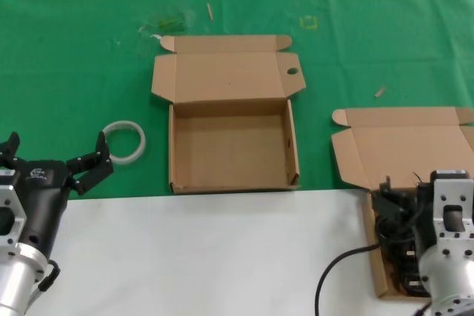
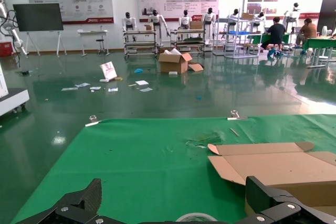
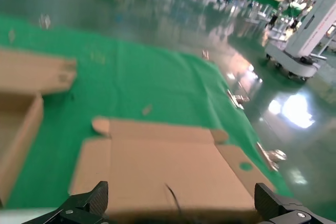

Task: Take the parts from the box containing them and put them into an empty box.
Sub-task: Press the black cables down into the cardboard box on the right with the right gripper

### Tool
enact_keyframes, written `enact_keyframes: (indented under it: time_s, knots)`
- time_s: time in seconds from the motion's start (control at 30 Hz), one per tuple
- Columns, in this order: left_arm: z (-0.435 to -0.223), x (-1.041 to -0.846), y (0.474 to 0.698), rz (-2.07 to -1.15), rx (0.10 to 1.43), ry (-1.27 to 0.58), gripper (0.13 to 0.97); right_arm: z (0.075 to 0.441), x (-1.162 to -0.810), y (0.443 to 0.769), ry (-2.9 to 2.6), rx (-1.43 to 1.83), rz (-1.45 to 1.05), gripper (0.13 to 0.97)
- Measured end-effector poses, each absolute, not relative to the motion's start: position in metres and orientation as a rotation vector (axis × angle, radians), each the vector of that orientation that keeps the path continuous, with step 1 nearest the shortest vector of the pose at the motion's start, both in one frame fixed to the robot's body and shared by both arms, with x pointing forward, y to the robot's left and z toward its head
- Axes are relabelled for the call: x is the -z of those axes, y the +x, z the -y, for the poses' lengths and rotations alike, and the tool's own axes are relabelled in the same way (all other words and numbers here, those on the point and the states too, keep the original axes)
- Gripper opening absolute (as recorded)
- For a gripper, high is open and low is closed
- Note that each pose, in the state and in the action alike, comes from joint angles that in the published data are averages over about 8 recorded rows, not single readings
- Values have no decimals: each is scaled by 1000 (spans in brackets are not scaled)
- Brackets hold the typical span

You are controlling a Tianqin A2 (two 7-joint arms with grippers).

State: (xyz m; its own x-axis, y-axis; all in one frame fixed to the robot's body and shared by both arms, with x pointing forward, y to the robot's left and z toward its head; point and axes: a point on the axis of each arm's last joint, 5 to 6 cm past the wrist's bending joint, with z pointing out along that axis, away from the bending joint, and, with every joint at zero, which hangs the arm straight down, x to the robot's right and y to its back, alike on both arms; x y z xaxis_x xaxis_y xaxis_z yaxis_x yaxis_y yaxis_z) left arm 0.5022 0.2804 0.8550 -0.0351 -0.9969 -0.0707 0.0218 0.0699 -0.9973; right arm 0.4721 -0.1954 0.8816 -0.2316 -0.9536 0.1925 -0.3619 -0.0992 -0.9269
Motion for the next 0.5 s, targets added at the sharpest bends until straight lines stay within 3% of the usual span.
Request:
enact_keyframes:
  time_s: [0.5]
  knots:
    - [-280,-855,502,-1253,1193,-1125,965,216,-895,471,-2106,1429,-1515,966]
